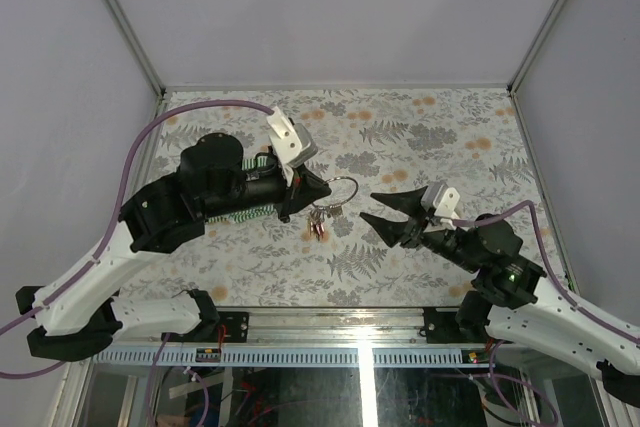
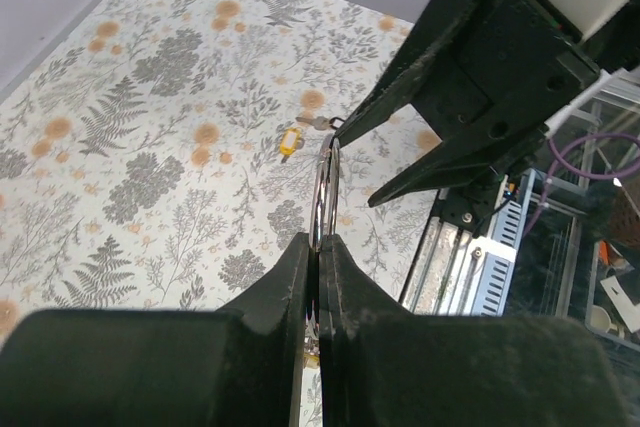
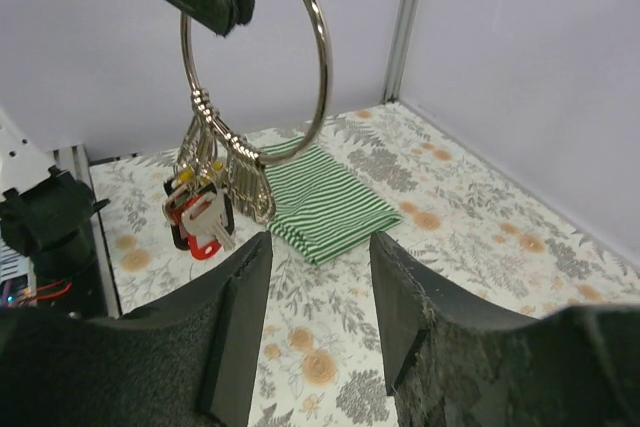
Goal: Put the keys on the keyring
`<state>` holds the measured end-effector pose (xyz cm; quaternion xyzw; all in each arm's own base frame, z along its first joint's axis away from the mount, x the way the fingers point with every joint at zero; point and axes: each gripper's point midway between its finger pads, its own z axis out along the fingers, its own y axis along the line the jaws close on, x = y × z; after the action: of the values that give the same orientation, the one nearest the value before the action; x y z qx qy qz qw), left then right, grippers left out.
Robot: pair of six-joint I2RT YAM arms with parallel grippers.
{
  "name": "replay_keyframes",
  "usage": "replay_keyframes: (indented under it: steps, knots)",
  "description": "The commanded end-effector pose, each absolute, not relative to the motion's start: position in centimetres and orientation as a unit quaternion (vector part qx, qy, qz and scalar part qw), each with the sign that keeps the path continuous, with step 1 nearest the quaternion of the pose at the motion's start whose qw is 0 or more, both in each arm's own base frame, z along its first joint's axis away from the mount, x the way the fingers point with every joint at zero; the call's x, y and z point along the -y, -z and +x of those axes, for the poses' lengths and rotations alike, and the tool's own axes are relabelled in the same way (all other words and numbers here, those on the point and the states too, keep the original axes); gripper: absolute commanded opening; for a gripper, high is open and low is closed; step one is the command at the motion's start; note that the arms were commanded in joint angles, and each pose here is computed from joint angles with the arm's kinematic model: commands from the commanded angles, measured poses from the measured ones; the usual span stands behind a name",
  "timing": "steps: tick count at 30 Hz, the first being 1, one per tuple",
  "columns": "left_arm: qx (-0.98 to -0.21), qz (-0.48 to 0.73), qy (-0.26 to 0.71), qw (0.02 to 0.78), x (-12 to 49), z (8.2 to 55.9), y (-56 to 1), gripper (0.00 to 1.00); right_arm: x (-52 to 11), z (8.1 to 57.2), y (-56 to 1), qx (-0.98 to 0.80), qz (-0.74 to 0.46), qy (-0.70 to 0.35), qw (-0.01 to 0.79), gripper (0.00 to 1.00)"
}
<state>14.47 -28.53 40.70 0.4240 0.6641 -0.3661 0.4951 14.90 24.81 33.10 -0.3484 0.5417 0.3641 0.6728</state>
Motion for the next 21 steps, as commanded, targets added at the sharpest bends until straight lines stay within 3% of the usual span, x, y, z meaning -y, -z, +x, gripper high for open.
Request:
replay_keyframes:
  steps: [1, 14, 21]
  knots:
    - [-0.668, 0.366, 0.358, 0.540, 28.7, 16.7, -42.6, 0.00, -24.9, 15.9, -36.3, -0.494, -0.320, -0.356, 0.726, 0.50]
    - [-0.684, 0.345, 0.353, 0.537, 29.1, 17.6, -42.6, 0.00, -26.2, 16.8, -35.5, -0.495, -0.320, -0.354, 0.726, 0.48]
    - [-0.683, 0.346, 0.354, 0.537, 29.0, 17.5, -42.6, 0.00, -26.8, 16.7, -34.7, -0.500, -0.332, -0.357, 0.716, 0.42]
